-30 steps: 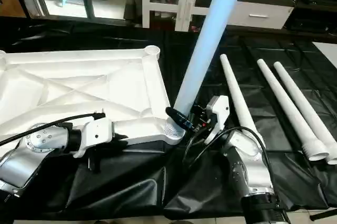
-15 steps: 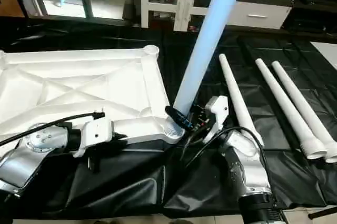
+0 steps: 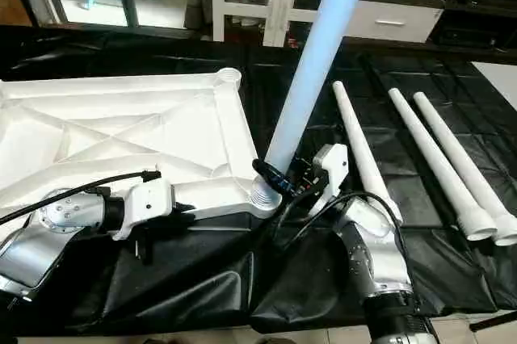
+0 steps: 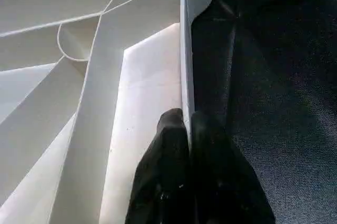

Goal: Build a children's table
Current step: Insert table leg to table base

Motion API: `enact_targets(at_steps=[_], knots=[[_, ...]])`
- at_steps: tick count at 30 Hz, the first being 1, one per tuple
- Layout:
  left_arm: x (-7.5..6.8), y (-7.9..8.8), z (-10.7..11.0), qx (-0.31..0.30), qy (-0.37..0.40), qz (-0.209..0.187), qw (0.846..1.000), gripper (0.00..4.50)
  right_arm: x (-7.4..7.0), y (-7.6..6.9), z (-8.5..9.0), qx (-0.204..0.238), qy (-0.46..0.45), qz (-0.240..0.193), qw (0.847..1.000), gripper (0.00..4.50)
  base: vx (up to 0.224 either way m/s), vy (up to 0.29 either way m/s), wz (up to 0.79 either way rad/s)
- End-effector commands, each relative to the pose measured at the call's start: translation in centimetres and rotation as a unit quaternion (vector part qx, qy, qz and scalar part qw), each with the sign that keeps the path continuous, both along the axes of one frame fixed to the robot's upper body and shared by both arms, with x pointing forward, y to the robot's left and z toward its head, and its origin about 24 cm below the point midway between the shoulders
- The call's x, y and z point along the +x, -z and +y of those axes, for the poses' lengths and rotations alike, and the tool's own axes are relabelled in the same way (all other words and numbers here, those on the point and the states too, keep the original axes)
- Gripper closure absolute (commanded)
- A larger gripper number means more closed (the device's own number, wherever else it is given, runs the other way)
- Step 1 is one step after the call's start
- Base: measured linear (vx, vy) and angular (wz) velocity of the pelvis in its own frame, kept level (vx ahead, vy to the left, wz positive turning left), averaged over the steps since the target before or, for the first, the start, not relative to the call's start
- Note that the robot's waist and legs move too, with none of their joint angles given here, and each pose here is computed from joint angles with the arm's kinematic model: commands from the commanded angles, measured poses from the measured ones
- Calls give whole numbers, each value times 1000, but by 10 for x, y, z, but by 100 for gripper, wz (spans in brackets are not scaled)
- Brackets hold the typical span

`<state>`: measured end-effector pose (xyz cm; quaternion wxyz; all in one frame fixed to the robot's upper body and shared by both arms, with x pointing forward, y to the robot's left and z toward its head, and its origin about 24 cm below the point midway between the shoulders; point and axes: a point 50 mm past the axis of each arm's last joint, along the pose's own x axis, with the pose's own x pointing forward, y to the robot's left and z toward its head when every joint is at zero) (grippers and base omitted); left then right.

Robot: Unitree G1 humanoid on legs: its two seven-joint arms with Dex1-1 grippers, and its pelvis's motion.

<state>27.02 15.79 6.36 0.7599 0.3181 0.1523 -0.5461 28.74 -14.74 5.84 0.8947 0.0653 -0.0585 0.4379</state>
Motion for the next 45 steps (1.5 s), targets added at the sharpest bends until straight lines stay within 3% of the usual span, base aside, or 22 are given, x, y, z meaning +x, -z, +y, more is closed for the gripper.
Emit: enact_targets(at_steps=[1, 13, 17, 22, 27, 31, 34, 35, 38, 39, 40, 45], knots=[[-8, 24, 2, 11, -13, 48, 999, 450, -6, 34, -14, -47, 43, 81, 995, 265, 0, 0, 0], [-2, 22, -1, 8, -40, 34, 999, 450, -3, 36, -15, -69, 73, 68, 993, 265, 0, 0, 0], [5, 17, -10, -24, -66, 24, 997, 450, 3, 40, -17, -87, 117, 65, 987, 265, 0, 0, 0], [9, 12, -23, -64, -87, 24, 994, 450, 14, 45, -21, -76, 185, 88, 976, 265, 0, 0, 0], [16, 1, -42, -98, -101, 14, 990, 450, 34, 48, -25, -44, 293, 131, 946, 265, 0, 0, 0], [23, -2, -47, -100, -123, -5, 987, 450, 40, 47, -25, -45, 327, 131, 935, 265, 0, 0, 0], [36, -8, -59, -112, -179, -37, 977, 450, 44, 47, -26, -36, 381, 137, 914, 265, 0, 0, 0], [36, -8, -59, -112, -179, -37, 977, 450, 44, 47, -26, -36, 381, 137, 914, 265, 0, 0, 0], [42, -10, -64, -114, -204, -51, 971, 450, 44, 47, -28, -47, 412, 128, 901, 265, 0, 0, 0], [48, -12, -69, -112, -228, -70, 965, 450, 45, 45, -29, -71, 441, 101, 889, 265, 0, 0, 0], [48, -12, -69, -112, -228, -70, 965, 450, 45, 45, -29, -71, 441, 101, 889, 265, 0, 0, 0], [61, -17, -69, -115, -311, -105, 938, 450, 44, 37, -26, -70, 491, 55, 867, 265, 0, 0, 0]])
